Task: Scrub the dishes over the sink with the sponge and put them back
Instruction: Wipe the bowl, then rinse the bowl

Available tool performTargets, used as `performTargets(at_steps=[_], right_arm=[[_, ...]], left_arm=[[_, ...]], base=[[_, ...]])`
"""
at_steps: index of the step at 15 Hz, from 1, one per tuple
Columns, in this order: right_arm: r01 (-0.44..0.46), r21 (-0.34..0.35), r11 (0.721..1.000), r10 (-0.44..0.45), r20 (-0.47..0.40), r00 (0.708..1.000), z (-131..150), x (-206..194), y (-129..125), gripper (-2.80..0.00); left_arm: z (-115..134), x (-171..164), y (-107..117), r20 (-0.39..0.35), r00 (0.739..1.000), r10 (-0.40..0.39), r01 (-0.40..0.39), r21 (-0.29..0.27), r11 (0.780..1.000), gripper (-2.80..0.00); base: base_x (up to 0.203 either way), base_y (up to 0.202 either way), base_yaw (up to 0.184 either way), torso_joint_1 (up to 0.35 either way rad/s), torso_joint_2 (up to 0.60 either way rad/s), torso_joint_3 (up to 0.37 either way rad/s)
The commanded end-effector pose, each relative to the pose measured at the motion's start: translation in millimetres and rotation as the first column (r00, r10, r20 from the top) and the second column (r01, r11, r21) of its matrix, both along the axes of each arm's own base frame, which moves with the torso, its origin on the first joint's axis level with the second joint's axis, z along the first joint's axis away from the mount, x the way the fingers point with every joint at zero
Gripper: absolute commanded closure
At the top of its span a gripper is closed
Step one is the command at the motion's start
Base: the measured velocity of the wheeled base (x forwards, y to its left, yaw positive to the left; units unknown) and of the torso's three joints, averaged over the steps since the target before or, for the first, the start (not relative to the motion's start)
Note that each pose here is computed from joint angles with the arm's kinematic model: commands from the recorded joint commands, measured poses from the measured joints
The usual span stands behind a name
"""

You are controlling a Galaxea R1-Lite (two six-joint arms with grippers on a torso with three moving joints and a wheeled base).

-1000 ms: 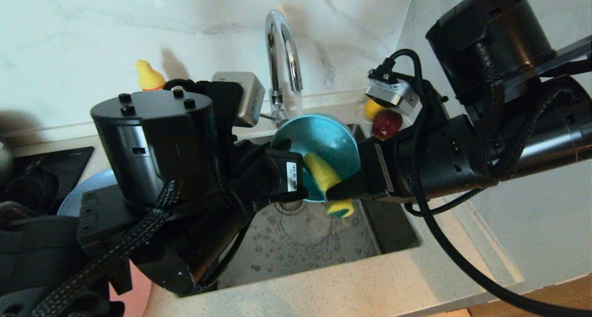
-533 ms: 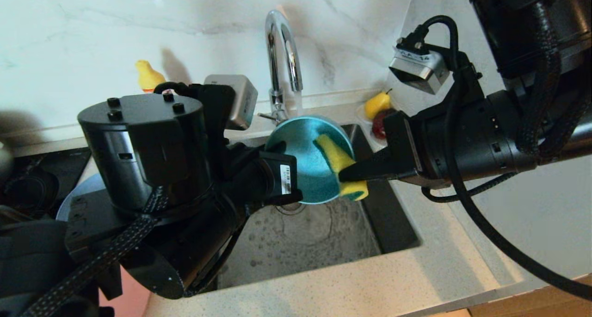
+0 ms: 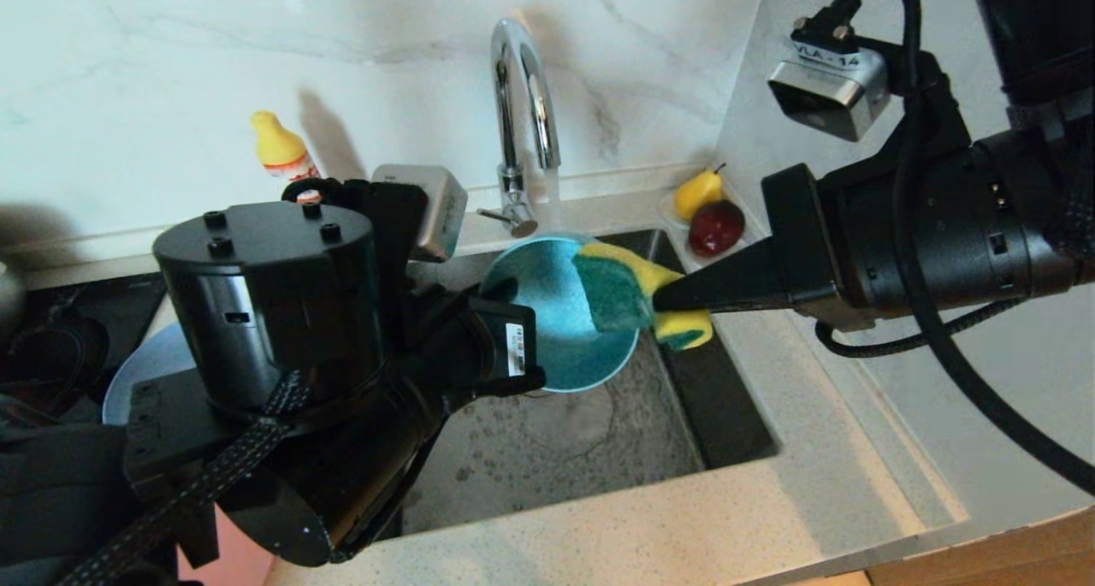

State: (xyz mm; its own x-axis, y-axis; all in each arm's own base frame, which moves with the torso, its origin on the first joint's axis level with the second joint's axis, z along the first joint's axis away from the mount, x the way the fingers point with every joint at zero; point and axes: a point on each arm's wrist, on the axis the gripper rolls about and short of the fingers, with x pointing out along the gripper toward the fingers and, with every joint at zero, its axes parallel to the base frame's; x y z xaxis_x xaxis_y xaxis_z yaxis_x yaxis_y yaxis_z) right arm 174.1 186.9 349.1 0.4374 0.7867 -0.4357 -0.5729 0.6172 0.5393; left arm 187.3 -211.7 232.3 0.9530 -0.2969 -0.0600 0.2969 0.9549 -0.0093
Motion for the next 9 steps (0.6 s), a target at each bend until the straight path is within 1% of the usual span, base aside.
performTargets(at_steps=[1, 3, 5, 6, 7, 8, 9], right_arm=[[0.001, 0.024, 1.0, -0.001, 0.019, 1.0, 8.3, -10.3, -10.5, 0.0], [0.002, 0.014, 1.0, -0.002, 0.006, 1.0, 8.7, -15.5, -15.9, 0.0], [0.004, 0.02, 1.0, -0.004, 0.012, 1.0, 12.2, -19.7, -20.3, 0.0], [0.004, 0.015, 1.0, -0.004, 0.008, 1.0, 11.8, -21.1, -21.6, 0.0], [0.003, 0.005, 1.0, -0.003, -0.001, 1.0, 11.4, -23.8, -24.4, 0.0], [0.004, -0.001, 1.0, -0.004, -0.007, 1.0, 11.0, -25.3, -26.0, 0.0], [0.004, -0.005, 1.0, -0.004, -0.011, 1.0, 10.4, -26.6, -27.4, 0.0]], left_arm=[[-3.5, 6.2, 2.5, -0.007, 1.0, 0.025, -0.024, 0.007, 1.0, 0.0], [-6.5, 14.5, 7.7, -0.015, 0.998, 0.056, -0.056, 0.012, 0.998, 0.0], [-13.4, 26.6, 11.1, -0.042, 0.995, 0.091, -0.091, 0.015, 0.996, 0.0], [-18.0, 34.3, 13.9, -0.059, 0.992, 0.116, -0.114, 0.026, 0.993, 0.0], [-23.7, 39.9, 17.5, -0.092, 0.987, 0.132, -0.127, 0.058, 0.99, 0.0], [-27.6, 42.4, 20.6, -0.129, 0.983, 0.127, -0.117, 0.083, 0.99, 0.0], [-31.0, 44.1, 23.4, -0.185, 0.976, 0.118, -0.1, 0.102, 0.99, 0.0]], base=[[0.0, 0.0, 0.0, 0.0, 0.0, 0.0], [0.0, 0.0, 0.0, 0.0, 0.0, 0.0], [0.0, 0.0, 0.0, 0.0, 0.0, 0.0], [0.0, 0.0, 0.0, 0.0, 0.0, 0.0], [0.0, 0.0, 0.0, 0.0, 0.0, 0.0], [0.0, 0.0, 0.0, 0.0, 0.0, 0.0], [0.0, 0.0, 0.0, 0.0, 0.0, 0.0]])
